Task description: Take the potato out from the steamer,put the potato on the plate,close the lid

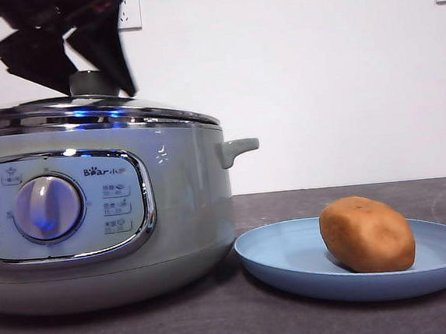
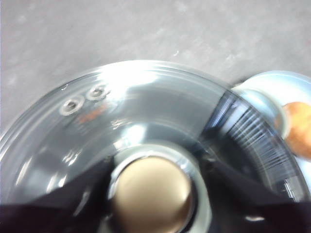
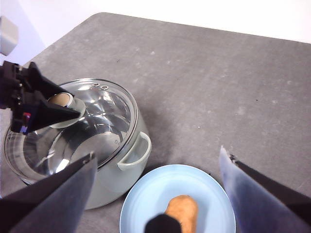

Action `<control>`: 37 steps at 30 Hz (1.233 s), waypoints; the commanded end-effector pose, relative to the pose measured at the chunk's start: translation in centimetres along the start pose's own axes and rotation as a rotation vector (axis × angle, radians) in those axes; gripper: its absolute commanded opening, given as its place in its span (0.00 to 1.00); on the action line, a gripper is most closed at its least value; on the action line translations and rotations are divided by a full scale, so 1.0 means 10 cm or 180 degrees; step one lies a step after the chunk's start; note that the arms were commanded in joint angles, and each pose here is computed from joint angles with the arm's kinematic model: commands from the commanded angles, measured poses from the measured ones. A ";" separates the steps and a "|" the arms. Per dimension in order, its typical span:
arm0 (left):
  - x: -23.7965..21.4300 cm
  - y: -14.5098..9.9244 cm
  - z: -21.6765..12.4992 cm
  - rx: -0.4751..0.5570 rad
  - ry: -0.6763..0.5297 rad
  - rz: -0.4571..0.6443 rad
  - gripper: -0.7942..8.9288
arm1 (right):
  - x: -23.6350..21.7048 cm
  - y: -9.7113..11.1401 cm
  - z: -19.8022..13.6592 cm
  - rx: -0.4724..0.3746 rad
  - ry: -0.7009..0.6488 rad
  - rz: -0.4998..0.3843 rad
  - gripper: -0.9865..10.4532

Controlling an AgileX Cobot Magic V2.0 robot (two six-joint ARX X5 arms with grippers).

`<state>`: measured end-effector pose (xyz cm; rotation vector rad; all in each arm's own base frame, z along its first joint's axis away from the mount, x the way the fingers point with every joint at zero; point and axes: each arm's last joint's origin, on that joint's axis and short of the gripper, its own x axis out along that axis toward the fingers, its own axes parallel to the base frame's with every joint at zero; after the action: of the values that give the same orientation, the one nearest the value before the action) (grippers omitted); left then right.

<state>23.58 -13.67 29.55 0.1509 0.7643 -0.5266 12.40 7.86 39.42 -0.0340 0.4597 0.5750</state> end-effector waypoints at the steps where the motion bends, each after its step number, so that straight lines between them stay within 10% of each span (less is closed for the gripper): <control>1: 0.10 -0.02 -0.11 -0.0088 0.0256 -0.0096 0.45 | 0.00 0.00 0.01 0.0021 -0.0022 -0.0005 0.46; 24: -2.00 -0.12 0.75 0.0173 -0.1693 0.0098 0.43 | 0.00 0.01 0.05 0.0012 -0.0153 0.0028 0.46; 30: -2.45 -0.13 0.50 0.0299 -0.1911 0.0127 0.09 | 0.00 0.01 0.06 -0.0043 -0.0204 0.0034 0.27; 33: -2.52 -0.13 0.41 0.0337 -0.1841 0.0140 0.07 | -0.01 0.01 0.07 -0.0117 -0.0241 0.0035 0.06; 37: -2.55 -0.13 0.33 0.0333 -0.1708 0.0145 0.07 | -0.01 0.01 0.10 -0.0121 -0.0338 0.0039 0.08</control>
<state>9.45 -5.48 49.79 0.0986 0.2014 -0.5301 12.72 8.07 40.27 -0.0310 0.3599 0.5909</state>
